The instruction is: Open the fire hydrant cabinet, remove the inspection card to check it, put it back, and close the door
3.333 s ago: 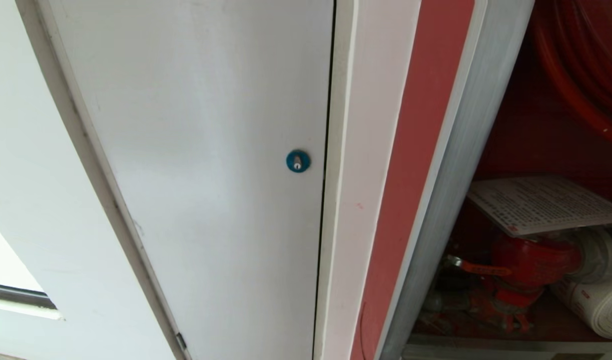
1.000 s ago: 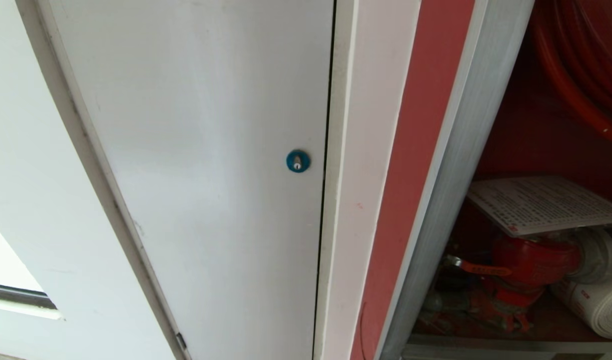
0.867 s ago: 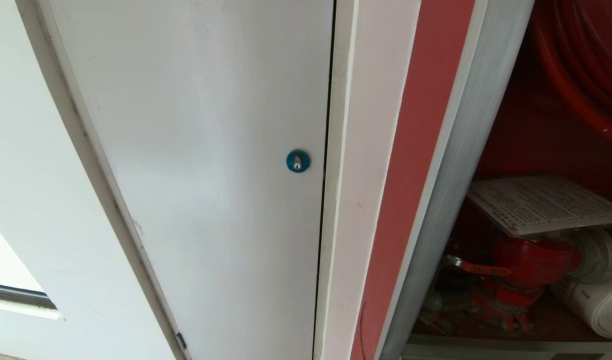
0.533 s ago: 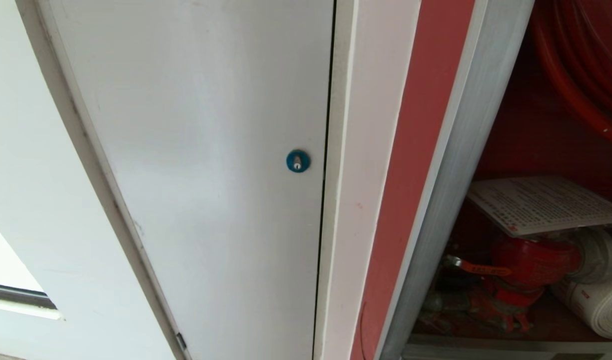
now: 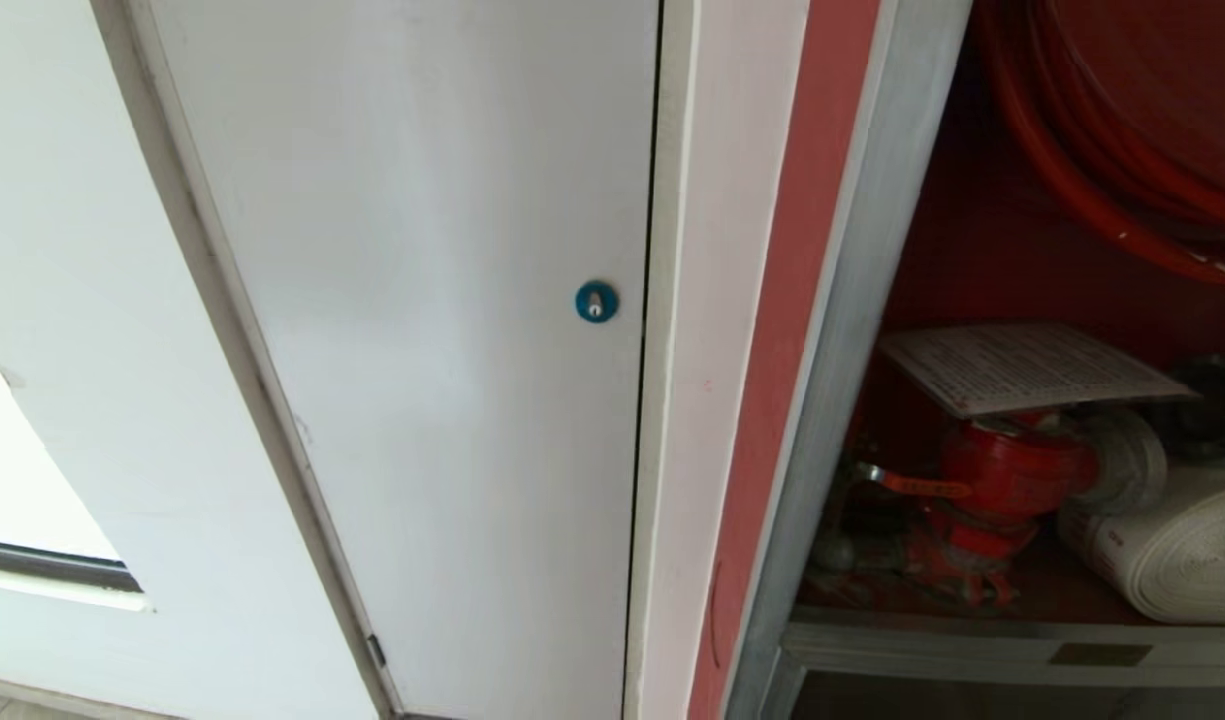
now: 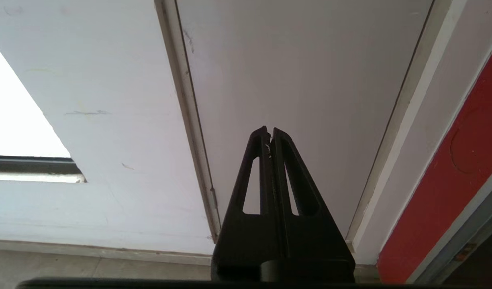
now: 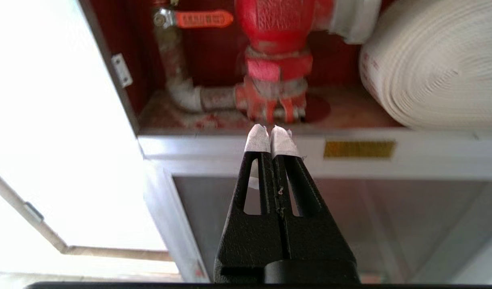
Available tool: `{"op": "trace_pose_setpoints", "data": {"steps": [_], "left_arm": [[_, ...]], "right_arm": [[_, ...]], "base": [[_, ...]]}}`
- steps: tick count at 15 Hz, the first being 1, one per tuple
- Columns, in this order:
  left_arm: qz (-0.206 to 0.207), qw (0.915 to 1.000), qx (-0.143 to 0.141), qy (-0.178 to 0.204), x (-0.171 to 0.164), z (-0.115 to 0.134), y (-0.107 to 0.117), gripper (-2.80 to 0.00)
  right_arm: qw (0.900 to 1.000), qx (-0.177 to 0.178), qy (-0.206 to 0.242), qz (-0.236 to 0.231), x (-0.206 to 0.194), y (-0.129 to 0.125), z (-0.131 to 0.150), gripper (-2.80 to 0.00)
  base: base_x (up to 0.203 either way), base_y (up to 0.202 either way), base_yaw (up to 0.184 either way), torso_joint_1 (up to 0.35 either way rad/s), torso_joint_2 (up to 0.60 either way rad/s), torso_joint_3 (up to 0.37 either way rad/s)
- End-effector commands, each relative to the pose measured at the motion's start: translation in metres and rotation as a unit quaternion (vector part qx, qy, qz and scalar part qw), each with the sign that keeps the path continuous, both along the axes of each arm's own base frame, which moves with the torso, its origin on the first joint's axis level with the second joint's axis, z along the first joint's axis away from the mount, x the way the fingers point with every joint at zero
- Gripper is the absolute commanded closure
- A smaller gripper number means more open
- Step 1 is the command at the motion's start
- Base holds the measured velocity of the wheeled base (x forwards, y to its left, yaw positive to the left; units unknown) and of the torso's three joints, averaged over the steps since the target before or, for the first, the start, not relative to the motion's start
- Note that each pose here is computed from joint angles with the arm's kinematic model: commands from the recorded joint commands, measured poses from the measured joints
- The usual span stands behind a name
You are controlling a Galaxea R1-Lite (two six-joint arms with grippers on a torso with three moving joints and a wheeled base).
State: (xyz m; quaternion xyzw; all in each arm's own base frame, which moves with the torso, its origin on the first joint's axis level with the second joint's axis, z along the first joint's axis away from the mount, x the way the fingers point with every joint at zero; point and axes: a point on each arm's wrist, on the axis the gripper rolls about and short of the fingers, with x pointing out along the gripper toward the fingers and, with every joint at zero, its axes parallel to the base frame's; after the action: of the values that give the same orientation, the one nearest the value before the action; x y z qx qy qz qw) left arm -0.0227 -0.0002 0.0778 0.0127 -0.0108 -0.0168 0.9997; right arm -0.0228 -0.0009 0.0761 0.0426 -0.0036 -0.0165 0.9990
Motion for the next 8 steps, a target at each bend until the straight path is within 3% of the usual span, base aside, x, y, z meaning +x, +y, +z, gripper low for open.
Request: {"op": "trace_pose_setpoints", "data": {"steps": [1, 8], "left_arm": [[0.000, 1.0000, 0.000, 0.007, 0.0011, -0.0038, 0.0000, 0.00], [0.006, 0.9999, -0.007, 0.007, 0.0011, -0.0038, 0.0003, 0.00]], "right_arm": [[1.000, 0.000, 0.000, 0.000, 0.0000, 0.0000, 0.0000, 0.00], [1.000, 0.000, 0.000, 0.000, 0.0000, 0.0000, 0.0000, 0.00]], "base": [[-0.193, 0.000, 0.002, -0.002, 0.00, 0.002], [-0.195, 0.000, 0.003, 0.002, 0.00, 0.001]]}}
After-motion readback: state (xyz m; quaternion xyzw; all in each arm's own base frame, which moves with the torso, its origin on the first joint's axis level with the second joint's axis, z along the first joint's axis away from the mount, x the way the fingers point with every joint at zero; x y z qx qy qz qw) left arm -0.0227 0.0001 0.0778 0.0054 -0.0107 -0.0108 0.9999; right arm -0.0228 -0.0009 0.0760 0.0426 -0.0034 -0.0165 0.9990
